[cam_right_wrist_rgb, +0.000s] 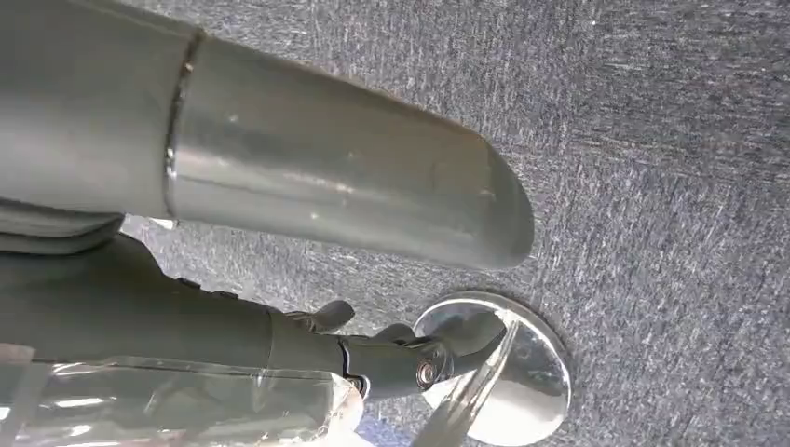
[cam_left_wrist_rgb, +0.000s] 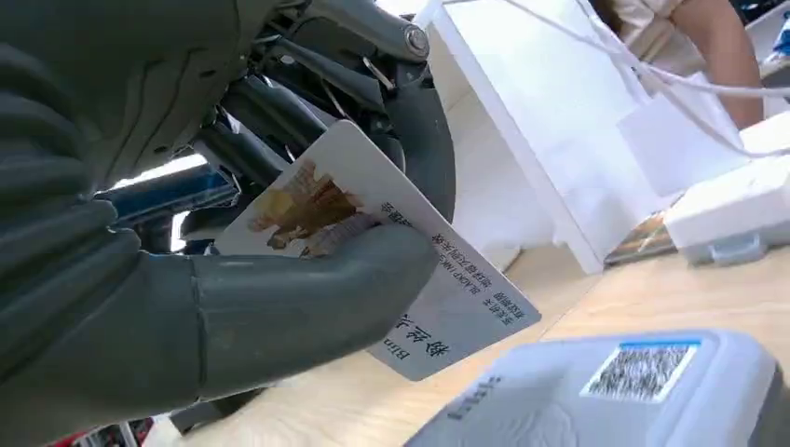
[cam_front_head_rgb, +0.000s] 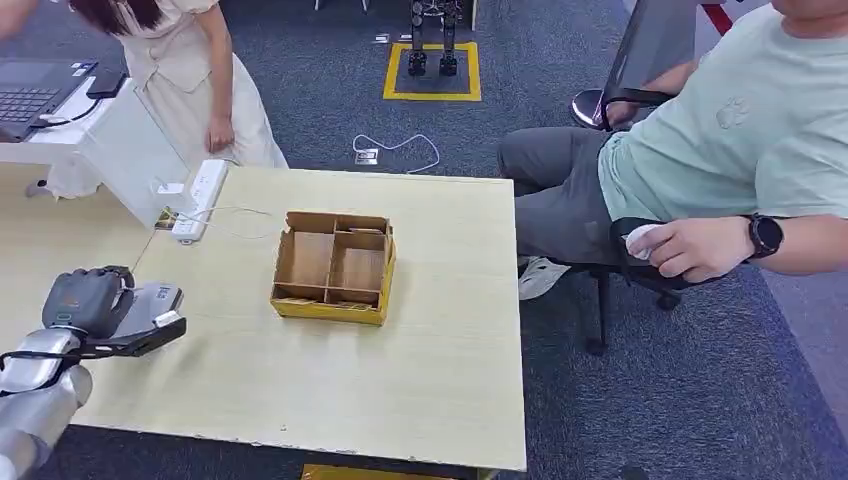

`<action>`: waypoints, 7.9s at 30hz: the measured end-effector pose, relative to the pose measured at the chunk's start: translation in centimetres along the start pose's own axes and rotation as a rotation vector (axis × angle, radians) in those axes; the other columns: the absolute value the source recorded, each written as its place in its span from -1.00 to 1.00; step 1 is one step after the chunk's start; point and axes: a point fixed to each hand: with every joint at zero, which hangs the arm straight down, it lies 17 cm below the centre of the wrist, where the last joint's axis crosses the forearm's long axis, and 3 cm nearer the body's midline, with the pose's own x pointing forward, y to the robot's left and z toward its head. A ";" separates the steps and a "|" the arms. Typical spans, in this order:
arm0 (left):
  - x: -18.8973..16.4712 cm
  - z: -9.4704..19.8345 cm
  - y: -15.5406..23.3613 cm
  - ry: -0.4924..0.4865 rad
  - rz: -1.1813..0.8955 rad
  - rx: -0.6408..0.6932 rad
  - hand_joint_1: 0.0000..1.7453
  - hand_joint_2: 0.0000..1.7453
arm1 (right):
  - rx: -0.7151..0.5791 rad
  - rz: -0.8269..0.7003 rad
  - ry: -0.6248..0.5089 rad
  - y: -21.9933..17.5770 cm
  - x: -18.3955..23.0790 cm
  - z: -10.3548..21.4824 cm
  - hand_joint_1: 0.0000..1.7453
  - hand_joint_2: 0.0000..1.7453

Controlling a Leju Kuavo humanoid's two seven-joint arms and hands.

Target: Pass the card to the sensor for recognition and then transmit it.

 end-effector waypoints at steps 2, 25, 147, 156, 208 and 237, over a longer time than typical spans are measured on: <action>0.3 0.4 -0.5 -0.014 0.011 -0.014 1.00 1.00 | 0.000 0.000 0.003 0.1 -0.2 0.0 -1.00 -1.00; 0.5 2.1 -2.5 -0.028 0.020 -0.088 1.00 1.00 | -0.003 -0.002 0.006 0.1 -0.5 0.1 -1.00 -1.00; 5.6 -10.5 23.2 0.072 0.056 0.536 -1.00 1.00 | 0.021 0.137 -0.051 0.9 4.7 -0.1 -1.00 -1.00; 8.0 -11.0 21.7 -0.016 0.188 0.480 -1.00 1.00 | 0.021 0.122 -0.052 0.9 4.7 -0.1 -1.00 -1.00; 16.6 4.7 20.8 -0.763 0.125 0.026 -1.00 1.00 | -0.033 0.039 -0.008 -0.7 0.0 -0.1 -1.00 -1.00; 31.7 3.0 20.0 -0.802 0.034 0.233 -1.00 1.00 | -0.045 0.019 0.017 -0.8 -0.8 0.0 -1.00 -1.00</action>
